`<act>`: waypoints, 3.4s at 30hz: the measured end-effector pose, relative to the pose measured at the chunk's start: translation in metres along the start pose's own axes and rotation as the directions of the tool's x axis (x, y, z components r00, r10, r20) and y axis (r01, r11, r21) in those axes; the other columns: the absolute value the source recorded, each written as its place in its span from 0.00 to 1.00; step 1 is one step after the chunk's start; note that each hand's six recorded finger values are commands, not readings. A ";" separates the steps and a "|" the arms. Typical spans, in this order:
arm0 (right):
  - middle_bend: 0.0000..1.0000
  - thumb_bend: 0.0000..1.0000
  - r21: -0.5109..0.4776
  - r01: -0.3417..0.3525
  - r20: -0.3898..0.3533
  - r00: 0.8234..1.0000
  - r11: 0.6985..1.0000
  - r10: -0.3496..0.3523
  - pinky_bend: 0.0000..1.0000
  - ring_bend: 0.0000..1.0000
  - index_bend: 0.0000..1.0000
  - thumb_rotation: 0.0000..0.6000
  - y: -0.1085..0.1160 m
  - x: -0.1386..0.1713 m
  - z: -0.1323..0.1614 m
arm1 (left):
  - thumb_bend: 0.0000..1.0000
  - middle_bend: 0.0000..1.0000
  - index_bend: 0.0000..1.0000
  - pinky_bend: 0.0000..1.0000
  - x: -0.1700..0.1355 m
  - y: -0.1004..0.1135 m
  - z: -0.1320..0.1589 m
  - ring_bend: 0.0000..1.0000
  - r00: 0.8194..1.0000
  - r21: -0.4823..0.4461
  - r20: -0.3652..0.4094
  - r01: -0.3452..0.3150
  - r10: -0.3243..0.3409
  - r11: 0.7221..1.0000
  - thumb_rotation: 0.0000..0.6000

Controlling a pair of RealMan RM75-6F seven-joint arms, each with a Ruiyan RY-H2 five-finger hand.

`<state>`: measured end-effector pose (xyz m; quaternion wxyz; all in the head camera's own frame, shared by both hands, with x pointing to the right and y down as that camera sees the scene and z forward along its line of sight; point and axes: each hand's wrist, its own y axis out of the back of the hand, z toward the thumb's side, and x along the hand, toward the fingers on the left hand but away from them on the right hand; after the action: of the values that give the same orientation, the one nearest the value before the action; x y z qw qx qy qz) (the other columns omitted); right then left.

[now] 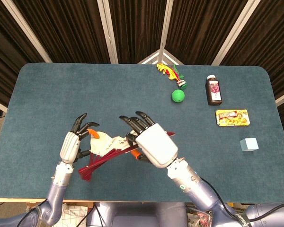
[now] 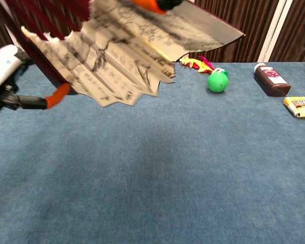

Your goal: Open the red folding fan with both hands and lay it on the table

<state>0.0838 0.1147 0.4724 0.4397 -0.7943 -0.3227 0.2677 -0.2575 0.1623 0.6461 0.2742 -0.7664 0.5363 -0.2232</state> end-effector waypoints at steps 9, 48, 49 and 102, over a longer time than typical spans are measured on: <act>0.17 0.46 -0.051 0.027 0.082 0.996 0.998 -0.023 0.15 0.22 0.76 1.00 0.010 0.006 -0.037 | 0.56 0.27 0.68 0.06 0.002 0.041 -0.008 0.00 0.995 0.083 0.074 -0.078 0.072 0.993 1.00; 0.17 0.48 0.109 0.088 0.226 0.968 0.990 -0.111 0.15 0.22 0.77 1.00 -0.035 0.036 -0.148 | 0.54 0.25 0.66 0.06 -0.001 0.100 -0.033 0.00 0.936 0.611 0.346 -0.281 0.070 0.740 1.00; 0.17 0.48 0.116 0.090 0.224 0.968 0.989 -0.114 0.15 0.22 0.77 1.00 -0.037 0.036 -0.149 | 0.54 0.25 0.65 0.06 -0.001 0.101 -0.033 0.00 0.934 0.622 0.350 -0.288 0.070 0.728 1.00; 0.07 0.35 0.292 -0.152 0.353 0.935 0.944 0.041 0.05 0.08 0.21 1.00 -0.095 0.072 -0.199 | 0.44 0.00 0.07 0.00 -0.032 0.097 -0.050 0.00 0.949 0.706 0.295 -0.139 -0.110 0.695 1.00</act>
<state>0.2451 0.1027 0.6380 0.4837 -0.6705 -0.3076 0.4710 -0.3678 0.1573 0.6182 0.6351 -0.6189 0.3617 -0.2879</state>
